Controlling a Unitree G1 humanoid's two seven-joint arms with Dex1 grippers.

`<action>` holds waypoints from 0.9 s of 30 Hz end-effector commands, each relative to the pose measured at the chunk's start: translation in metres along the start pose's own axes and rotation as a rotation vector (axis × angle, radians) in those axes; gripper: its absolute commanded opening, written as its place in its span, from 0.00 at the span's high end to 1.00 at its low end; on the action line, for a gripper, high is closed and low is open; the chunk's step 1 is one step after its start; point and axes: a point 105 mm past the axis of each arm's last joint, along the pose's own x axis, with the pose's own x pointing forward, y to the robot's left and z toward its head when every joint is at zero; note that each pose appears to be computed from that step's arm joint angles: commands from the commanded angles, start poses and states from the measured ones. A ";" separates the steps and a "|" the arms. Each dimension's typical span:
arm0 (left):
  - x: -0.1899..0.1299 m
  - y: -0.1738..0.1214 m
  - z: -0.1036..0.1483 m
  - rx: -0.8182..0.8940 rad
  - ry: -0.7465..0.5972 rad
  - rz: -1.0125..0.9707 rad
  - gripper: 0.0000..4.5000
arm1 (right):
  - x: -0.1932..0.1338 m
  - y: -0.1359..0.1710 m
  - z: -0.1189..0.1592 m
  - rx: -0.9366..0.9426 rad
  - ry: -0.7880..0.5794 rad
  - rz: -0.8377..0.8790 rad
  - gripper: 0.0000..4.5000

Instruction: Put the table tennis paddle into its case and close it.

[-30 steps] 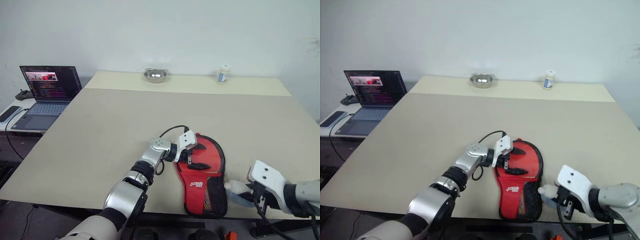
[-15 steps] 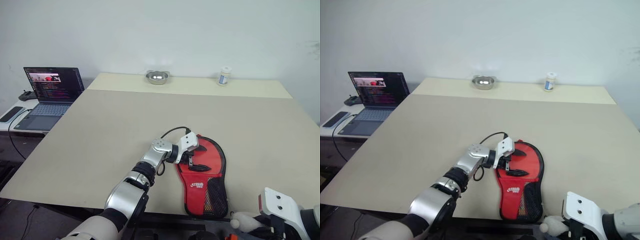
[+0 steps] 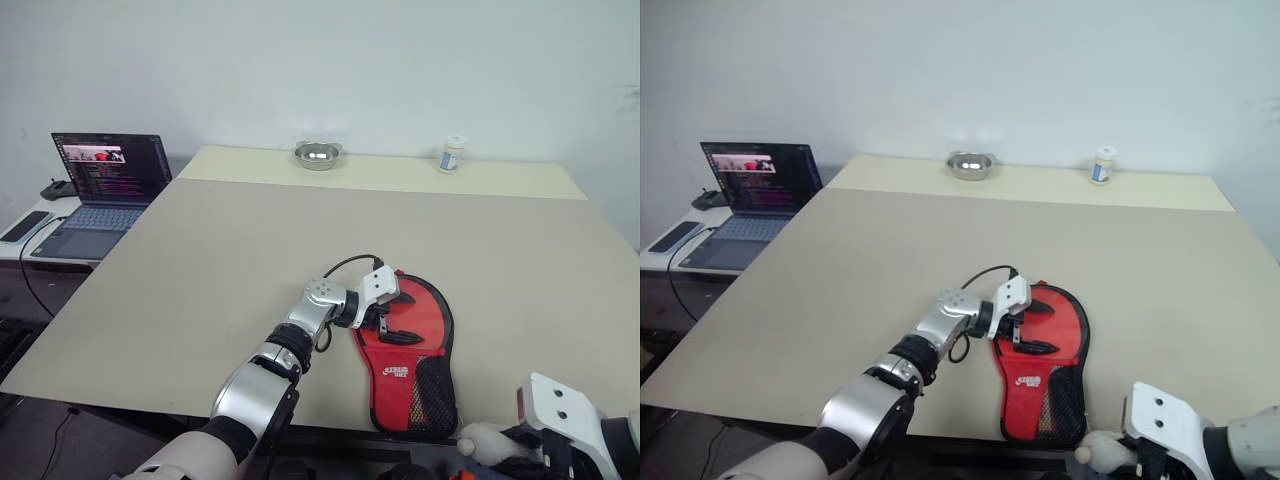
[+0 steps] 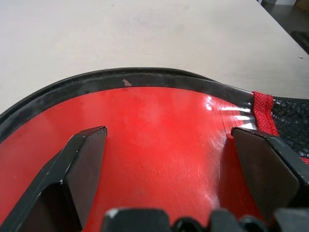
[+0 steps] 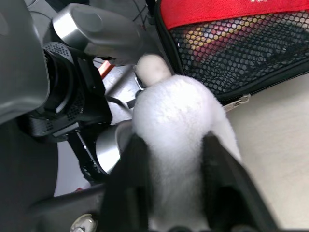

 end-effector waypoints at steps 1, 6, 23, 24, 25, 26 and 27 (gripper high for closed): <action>0.007 -0.017 -0.032 -0.087 0.089 -0.042 0.00 | -0.006 0.003 0.010 -0.023 -0.019 0.015 0.42; 0.009 -0.018 -0.017 -0.044 0.035 -0.074 0.00 | -0.020 -0.020 0.022 -0.020 -0.075 -0.079 0.01; -0.096 0.025 0.072 0.093 -0.157 0.115 0.00 | -0.002 -0.169 0.077 -0.069 -0.607 -0.480 0.00; -0.101 0.025 0.071 0.090 -0.153 0.147 0.00 | 0.003 -0.173 0.075 -0.058 -0.611 -0.463 0.00; -0.107 0.025 0.068 0.085 -0.150 0.193 0.00 | 0.005 -0.180 0.073 -0.040 -0.632 -0.459 0.00; -0.114 0.024 0.066 0.071 -0.153 0.240 0.00 | 0.007 -0.188 0.071 -0.008 -0.653 -0.456 0.00; -0.118 0.023 0.064 0.060 -0.155 0.271 0.00 | 0.007 -0.193 0.069 0.012 -0.668 -0.453 0.00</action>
